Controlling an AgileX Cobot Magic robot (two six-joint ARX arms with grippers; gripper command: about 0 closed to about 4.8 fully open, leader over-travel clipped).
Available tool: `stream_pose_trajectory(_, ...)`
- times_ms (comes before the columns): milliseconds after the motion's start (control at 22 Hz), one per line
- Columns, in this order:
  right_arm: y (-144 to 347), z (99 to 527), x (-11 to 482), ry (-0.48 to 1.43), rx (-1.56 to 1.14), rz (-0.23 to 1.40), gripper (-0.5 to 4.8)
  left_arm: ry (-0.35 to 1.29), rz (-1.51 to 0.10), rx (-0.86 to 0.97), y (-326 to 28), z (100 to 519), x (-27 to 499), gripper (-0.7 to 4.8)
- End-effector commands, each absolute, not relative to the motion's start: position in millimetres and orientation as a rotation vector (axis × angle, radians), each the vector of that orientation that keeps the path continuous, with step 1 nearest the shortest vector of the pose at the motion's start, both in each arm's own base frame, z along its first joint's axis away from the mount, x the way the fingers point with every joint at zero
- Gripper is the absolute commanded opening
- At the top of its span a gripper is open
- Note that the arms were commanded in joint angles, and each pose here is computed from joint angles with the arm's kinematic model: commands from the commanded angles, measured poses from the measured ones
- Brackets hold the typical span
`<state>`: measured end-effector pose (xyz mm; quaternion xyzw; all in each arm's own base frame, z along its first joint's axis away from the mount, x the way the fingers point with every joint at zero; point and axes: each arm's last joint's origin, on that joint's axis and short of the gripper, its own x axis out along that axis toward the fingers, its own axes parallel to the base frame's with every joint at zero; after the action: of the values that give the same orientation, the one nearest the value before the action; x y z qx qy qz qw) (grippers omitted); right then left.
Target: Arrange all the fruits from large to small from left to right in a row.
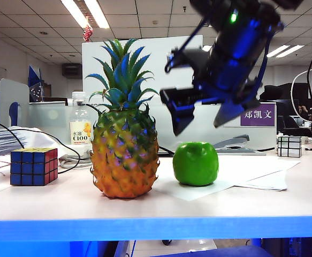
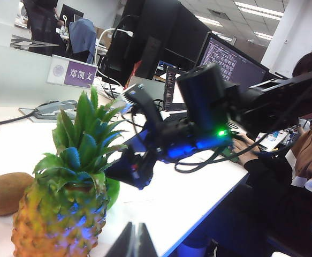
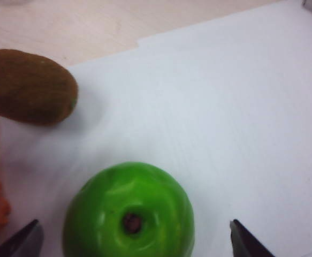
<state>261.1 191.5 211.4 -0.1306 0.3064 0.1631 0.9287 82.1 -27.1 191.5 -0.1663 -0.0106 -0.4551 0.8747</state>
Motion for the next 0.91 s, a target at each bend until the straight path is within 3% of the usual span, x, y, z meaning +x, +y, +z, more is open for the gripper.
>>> stream_pose_trajectory(45,194.8,205.9,264.2,0.634,-0.244,0.329,4.79,-0.035,-0.958,-0.338,-27.2,193.4,81.4,0.20)
stream_pose_trajectory(817,194.7,174.2,281.3,0.683,-0.253,0.289,4.79,-0.037,-0.952,-0.339,-27.1,193.5,81.5,0.21)
stream_pose_trajectory(908,192.1,171.5,281.9,0.706,-0.260,0.283,2.79,-0.037,-0.952,-0.339,-27.1,193.6,81.4,0.21)
